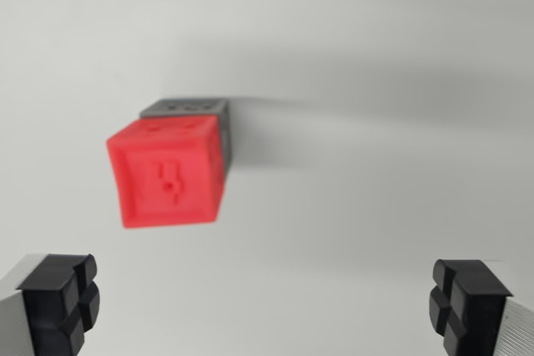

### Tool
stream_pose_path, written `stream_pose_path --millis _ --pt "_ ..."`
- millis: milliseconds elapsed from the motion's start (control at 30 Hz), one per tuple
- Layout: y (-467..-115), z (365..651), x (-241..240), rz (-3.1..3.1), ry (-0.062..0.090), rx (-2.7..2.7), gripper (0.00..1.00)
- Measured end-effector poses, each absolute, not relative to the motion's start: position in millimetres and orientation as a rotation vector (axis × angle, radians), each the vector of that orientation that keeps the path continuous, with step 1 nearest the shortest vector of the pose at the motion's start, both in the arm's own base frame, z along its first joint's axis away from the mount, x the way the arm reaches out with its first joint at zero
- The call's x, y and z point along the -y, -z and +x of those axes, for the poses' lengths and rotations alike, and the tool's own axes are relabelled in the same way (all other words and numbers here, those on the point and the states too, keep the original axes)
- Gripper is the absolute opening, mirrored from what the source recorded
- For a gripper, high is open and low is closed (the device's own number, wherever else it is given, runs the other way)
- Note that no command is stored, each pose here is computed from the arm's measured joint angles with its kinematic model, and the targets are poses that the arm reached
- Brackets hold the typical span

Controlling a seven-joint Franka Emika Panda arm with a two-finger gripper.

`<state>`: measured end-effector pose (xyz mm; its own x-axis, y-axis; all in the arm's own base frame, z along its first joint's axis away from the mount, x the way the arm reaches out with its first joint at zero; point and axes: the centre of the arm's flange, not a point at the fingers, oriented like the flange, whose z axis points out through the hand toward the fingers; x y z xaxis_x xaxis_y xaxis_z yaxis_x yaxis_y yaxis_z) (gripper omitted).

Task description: Destack cube

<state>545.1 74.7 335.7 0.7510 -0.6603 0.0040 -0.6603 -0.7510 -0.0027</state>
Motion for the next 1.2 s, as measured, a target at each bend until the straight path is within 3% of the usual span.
stream_pose_path --millis 600,1200 --pt "-288.2 520.7 -131.3 -2.971 -0.009 -1.021 1.0" --pt "-217.0 521.1 -130.2 -2.97 -0.01 -1.023 1.0"
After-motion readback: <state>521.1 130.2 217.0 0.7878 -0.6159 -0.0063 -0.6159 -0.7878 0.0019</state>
